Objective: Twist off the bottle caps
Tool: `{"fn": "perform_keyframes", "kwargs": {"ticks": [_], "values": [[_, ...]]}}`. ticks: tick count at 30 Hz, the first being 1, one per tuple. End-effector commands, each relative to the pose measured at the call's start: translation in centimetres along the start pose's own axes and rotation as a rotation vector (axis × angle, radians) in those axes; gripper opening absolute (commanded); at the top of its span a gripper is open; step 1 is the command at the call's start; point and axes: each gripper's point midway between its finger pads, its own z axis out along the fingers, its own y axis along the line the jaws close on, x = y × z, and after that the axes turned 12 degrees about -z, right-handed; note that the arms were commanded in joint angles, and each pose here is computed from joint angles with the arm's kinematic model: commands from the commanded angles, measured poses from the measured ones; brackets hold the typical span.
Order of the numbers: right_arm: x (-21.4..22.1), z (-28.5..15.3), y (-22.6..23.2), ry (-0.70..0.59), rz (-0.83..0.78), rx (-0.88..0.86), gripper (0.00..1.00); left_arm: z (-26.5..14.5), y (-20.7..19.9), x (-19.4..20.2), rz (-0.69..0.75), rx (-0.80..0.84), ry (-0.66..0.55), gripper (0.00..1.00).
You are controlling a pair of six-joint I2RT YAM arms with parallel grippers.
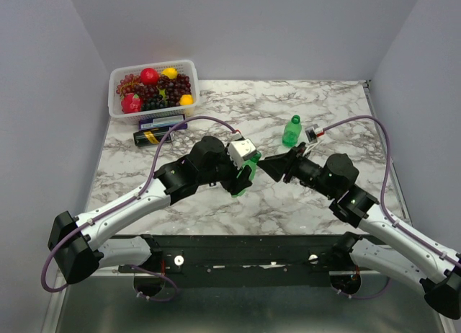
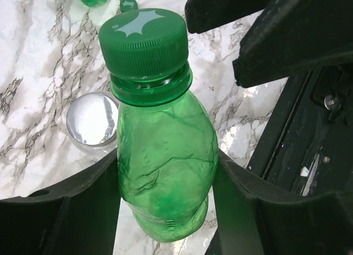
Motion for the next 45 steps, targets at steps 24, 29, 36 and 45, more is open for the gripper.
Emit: {"fn": "perform_keyframes", "kwargs": {"ticks": [24, 29, 36, 45], "values": [[-1.9, 2.0, 1.4, -0.04, 0.0, -0.031, 0.53, 0.5, -0.6, 0.8, 0.013, 0.005, 0.041, 0.21], [-2.1, 2.4, 1.7, -0.043, 0.0, -0.041, 0.53, 0.6, -0.7, 0.9, 0.015, 0.006, 0.046, 0.21], [-1.9, 3.2, 2.4, -0.031, 0.003, -0.064, 0.53, 0.6, -0.7, 0.8, 0.017, 0.006, 0.045, 0.21], [-0.8, 3.9, 2.4, -0.003, 0.005, -0.07, 0.4, 0.3, -1.3, 0.5, 0.022, 0.028, 0.031, 0.2]]}}
